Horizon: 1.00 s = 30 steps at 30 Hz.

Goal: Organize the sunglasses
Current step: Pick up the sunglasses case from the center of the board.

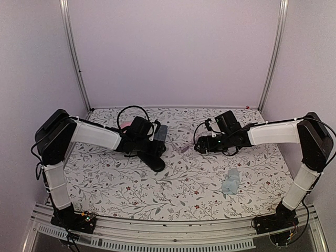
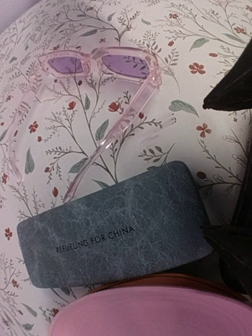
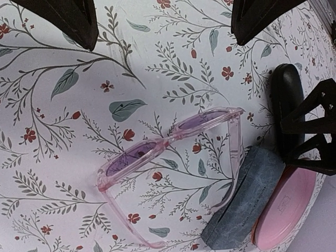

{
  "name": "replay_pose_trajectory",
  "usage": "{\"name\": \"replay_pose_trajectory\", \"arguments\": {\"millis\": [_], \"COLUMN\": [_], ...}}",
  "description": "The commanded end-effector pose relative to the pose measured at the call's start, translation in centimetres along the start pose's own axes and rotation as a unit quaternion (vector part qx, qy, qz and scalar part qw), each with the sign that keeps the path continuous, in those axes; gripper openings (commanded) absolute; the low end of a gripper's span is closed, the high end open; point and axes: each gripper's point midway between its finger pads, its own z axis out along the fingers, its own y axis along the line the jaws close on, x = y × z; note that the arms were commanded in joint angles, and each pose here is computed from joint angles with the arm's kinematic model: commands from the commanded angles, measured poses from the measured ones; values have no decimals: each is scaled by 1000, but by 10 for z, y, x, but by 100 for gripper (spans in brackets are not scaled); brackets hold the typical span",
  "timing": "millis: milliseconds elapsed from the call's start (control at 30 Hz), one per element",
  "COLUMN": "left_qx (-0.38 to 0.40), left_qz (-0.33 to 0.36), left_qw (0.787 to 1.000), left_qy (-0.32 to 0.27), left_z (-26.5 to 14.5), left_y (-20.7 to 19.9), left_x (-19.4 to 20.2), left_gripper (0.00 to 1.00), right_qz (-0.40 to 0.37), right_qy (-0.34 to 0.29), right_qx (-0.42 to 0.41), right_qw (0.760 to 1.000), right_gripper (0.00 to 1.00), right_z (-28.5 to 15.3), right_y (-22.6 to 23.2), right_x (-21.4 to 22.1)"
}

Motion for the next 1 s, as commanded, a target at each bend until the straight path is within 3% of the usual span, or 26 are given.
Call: {"name": "replay_pose_trajectory", "arguments": {"millis": [0,600,967], "left_qx": [-24,-72,-108], "left_qz": [-4,-10,3], "left_qw": [1000,997,994], "left_qy": [-3,4,19], "left_z": [1,5,37], "left_y": [4,29,39], "left_x": [-3,3,6], "left_gripper": [77,87,91], "right_qz": [-3,3,3], "right_qy": [-17,-18,-18], "right_qx": [-14,-19,-22], "right_qw": [1000,1000,1000], "right_gripper": [90,90,90], "right_z": [-5,-2,-2], "right_y": [4,2,2], "right_x": [-5,3,6]}}
